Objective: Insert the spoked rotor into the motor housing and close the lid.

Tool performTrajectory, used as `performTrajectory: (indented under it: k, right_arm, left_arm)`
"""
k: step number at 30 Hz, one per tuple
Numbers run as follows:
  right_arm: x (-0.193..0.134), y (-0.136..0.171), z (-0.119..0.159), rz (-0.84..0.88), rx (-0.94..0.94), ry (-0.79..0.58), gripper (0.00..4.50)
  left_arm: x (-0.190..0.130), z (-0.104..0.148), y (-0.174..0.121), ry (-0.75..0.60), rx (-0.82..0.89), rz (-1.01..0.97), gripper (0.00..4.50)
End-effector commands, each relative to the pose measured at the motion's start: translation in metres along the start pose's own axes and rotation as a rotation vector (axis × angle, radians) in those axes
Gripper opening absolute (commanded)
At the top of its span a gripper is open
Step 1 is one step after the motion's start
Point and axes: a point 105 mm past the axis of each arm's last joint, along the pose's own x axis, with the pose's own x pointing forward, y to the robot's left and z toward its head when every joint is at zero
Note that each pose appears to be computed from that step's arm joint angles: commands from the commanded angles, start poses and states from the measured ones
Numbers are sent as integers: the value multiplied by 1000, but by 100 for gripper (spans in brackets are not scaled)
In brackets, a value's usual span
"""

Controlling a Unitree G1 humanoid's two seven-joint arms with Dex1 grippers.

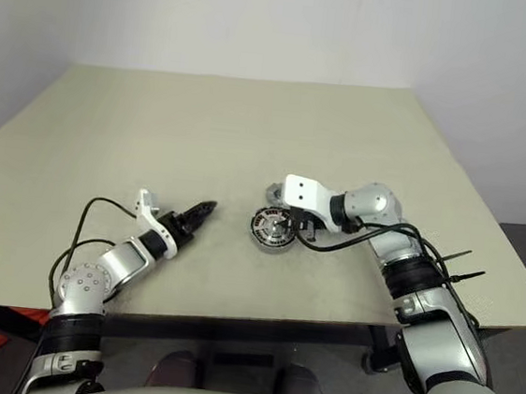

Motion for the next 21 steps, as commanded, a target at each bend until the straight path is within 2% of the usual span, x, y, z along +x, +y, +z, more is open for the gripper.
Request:
performTrajectory:
  k: [1, 5, 7, 11, 17, 18, 21]
  right_arm:
    - [1, 0, 9, -32, 26, -45, 124]
    - [19, 14, -12, -10, 88, 6, 124]
    - [21, 18, -10, 0, 103, -6, 124]
    - [12, 8, 4, -20, 74, -51, 124]
    - [-25, -25, 47, -87, -50, -188, 124]
    - [-31, -31, 47, -101, -92, -171, 124]
    - [-48, -47, 24, -73, -220, 37, 124]
  left_arm:
    - [3, 9, -8, -16, 22, -32, 273]
    - [4, 8, -8, -14, 26, -29, 273]
    - [4, 8, -8, -16, 25, -25, 273]
    - [3, 6, -4, -19, 18, -14, 273]
    - [2, 4, -3, -18, 35, -8, 273]
    - [2, 5, -3, -18, 51, -7, 273]
    - [2, 7, -5, -17, 127, -8, 273]
